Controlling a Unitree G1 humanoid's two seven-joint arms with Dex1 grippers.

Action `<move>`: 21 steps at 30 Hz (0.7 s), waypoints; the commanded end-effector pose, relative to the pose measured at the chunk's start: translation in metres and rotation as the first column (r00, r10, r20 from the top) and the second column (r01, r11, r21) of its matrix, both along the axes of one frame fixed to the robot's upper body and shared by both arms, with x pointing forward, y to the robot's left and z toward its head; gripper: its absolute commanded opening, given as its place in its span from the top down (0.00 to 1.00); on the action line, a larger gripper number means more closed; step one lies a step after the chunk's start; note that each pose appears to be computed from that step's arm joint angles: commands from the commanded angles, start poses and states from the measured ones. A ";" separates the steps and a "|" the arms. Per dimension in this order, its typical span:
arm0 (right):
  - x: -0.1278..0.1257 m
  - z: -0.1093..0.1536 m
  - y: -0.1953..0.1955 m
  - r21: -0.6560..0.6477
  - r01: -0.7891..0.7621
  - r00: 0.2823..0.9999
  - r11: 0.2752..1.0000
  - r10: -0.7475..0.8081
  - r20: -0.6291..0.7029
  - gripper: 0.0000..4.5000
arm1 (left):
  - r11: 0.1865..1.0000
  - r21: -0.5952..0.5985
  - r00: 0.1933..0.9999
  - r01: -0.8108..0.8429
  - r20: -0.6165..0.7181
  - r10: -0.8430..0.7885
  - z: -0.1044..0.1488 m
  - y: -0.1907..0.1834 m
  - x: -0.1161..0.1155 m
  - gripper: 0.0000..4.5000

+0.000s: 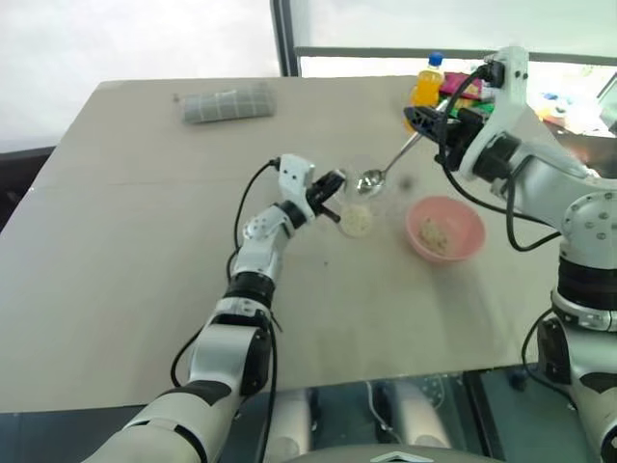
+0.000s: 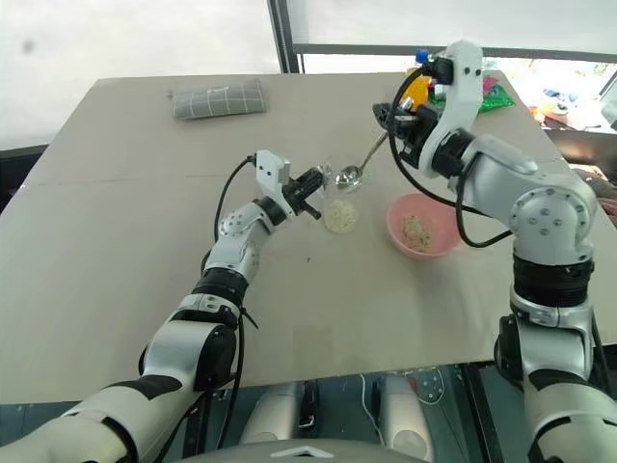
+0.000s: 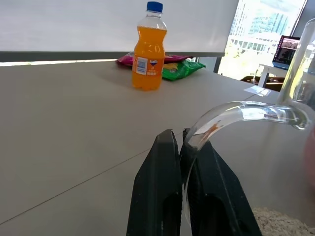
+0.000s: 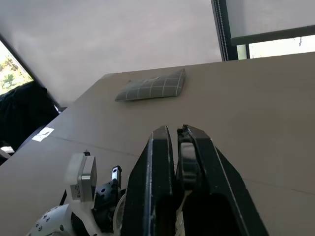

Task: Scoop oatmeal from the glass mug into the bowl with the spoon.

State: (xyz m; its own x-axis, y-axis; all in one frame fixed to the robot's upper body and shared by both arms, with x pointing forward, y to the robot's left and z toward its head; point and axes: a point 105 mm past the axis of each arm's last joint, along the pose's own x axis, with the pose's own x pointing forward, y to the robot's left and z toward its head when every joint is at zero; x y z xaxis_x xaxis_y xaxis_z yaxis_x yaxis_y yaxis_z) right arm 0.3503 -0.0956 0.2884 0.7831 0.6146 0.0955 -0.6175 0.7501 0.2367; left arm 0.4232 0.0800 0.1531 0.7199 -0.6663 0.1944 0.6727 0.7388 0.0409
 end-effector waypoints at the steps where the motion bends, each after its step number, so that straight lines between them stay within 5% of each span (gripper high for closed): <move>1: -0.003 0.012 0.003 -0.007 -0.008 0.998 1.000 0.008 0.069 0.56 | 1.000 -0.022 0.996 -0.016 0.091 0.018 0.022 0.005 -0.002 1.00; 3: 0.001 0.016 0.001 0.016 0.010 0.997 1.000 -0.012 0.082 0.36 | 1.000 -0.020 0.995 -0.022 0.094 0.024 0.021 0.006 -0.002 1.00; 11: 0.004 0.020 -0.007 0.032 0.045 0.993 0.998 -0.048 0.105 0.36 | 0.999 -0.024 0.994 -0.031 0.103 0.033 0.022 0.007 -0.001 1.00; 12: 0.004 0.020 -0.008 0.032 0.046 0.993 0.998 -0.049 0.105 0.35 | 0.999 -0.022 0.993 -0.036 0.107 0.038 0.022 0.007 -0.001 0.84; 14: 0.004 0.019 -0.008 0.035 0.048 0.993 0.998 -0.051 0.104 0.35 | 0.999 -0.020 0.992 -0.044 0.117 0.046 0.023 0.007 -0.001 0.81; 16: 0.004 0.018 -0.009 0.038 0.050 0.993 0.998 -0.054 0.102 0.35 | 0.999 -0.021 0.991 -0.045 0.124 0.047 0.024 0.007 -0.001 0.60; 21: 0.005 0.018 -0.010 0.039 0.055 0.993 0.998 -0.059 0.101 0.35 | 0.999 -0.027 0.992 -0.047 0.115 0.050 0.020 0.008 -0.001 0.60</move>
State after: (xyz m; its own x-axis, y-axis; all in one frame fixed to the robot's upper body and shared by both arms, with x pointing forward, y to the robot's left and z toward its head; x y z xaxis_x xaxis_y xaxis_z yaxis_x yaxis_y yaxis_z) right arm 0.3606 -0.0995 0.2910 0.8069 0.5742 0.1386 -0.5904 0.7769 0.2187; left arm 0.4233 0.0868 0.1589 0.7362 -0.6332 0.2388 0.6362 0.7679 0.0751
